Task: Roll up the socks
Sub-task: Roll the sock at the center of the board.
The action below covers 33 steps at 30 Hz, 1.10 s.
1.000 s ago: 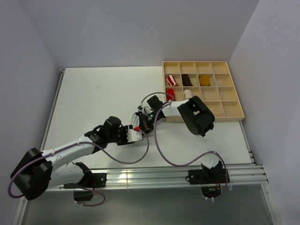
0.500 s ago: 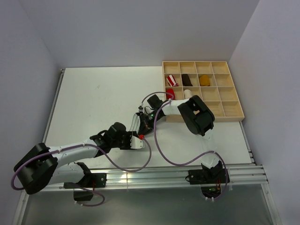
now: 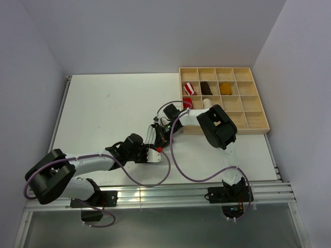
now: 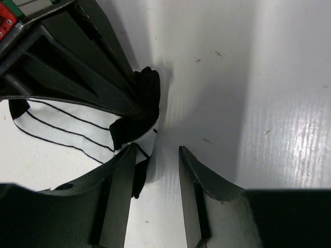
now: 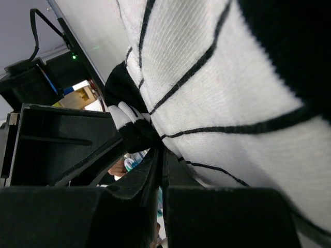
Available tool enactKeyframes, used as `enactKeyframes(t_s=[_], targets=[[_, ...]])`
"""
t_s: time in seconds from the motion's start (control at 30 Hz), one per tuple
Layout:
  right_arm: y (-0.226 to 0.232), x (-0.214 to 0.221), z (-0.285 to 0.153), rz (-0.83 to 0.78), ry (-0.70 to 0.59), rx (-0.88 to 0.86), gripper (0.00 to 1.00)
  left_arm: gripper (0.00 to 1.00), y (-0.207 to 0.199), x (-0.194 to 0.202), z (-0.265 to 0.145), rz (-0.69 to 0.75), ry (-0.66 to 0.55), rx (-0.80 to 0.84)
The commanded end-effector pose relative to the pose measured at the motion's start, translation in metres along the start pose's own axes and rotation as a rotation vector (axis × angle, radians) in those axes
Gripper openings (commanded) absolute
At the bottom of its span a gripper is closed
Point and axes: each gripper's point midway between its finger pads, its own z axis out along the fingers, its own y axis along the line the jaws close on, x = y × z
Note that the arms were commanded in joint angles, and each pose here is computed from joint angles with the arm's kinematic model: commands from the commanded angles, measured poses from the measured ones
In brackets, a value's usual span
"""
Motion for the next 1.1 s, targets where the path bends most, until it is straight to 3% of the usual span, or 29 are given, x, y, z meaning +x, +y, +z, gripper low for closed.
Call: enactKeyframes(t_s=[0.0, 0.6, 1.07], targets=[[-0.011, 0.002, -0.001, 0.026, 0.015, 0.042, 0.00, 0.44, 0.016, -0.009, 0.004, 0.012, -0.012, -0.033], [-0.008, 0.003, -0.004, 0.023, 0.021, 0.045, 0.00, 0.49, 0.028, -0.005, 0.005, 0.045, 0.009, -0.067], [-0.008, 0.002, -0.006, 0.022, 0.019, 0.048, 0.00, 0.44, 0.005, 0.013, 0.011, -0.001, 0.081, 0.131]])
